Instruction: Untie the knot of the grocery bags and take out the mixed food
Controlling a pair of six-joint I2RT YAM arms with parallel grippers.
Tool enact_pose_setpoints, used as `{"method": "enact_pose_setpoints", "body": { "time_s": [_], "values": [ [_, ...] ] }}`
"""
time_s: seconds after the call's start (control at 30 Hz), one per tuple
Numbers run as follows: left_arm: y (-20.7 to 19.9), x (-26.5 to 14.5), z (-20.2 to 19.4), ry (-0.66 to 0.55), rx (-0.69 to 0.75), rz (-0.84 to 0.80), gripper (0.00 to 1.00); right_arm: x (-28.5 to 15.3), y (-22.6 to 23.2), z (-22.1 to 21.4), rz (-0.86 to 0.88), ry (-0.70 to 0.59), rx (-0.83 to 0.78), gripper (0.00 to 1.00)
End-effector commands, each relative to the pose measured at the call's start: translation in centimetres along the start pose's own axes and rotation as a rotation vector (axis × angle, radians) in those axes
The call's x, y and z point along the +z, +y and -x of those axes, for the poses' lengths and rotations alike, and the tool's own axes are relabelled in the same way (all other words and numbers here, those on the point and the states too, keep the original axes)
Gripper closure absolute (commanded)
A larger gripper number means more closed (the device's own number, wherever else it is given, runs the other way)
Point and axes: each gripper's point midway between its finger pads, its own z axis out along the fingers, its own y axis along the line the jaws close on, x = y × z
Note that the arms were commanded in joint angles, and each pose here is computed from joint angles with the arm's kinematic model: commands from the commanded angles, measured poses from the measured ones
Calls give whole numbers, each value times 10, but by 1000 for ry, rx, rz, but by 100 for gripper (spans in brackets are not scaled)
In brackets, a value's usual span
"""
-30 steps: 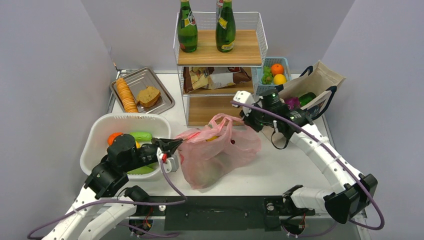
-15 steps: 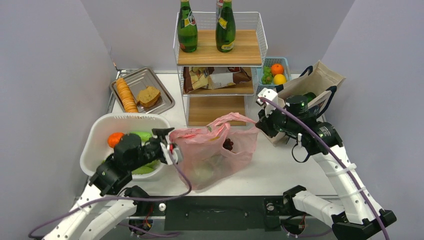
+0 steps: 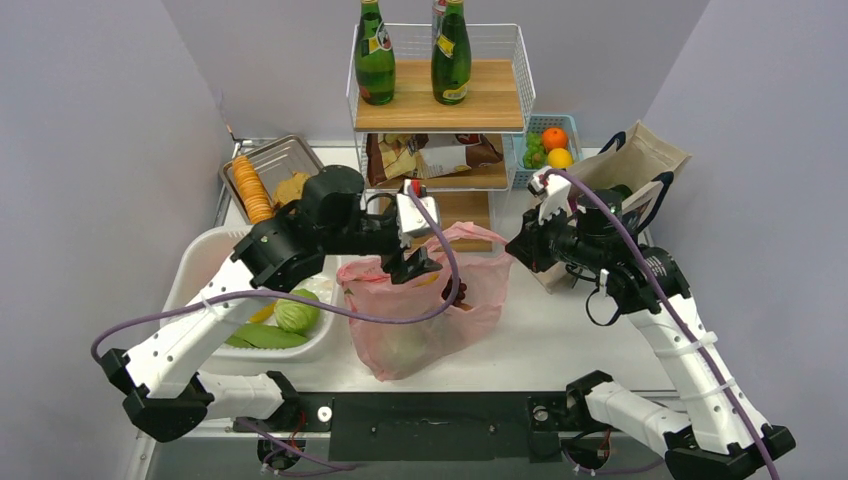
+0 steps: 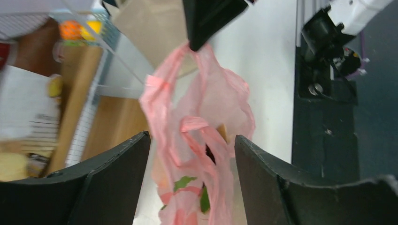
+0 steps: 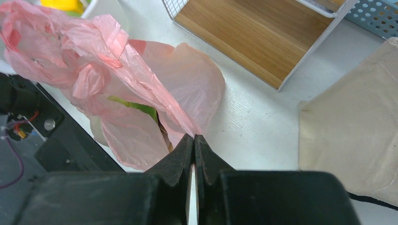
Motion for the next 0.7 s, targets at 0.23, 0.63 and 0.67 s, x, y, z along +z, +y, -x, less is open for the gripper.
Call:
{"method": "enact_pose_setpoints", "body": {
  "time_s": [0.23, 0.63, 0.67],
  "values": [
    [-48, 16, -22, 27, 216, -233, 43, -14, 0, 23, -43, -128, 203, 100],
    [-22, 60, -59, 188, 278, -238, 33, -11, -1, 26, -27, -132, 227, 100],
    [-19, 64, -60, 193, 279, -223, 32, -11, 0, 26, -27, -134, 225, 100]
  ]
}}
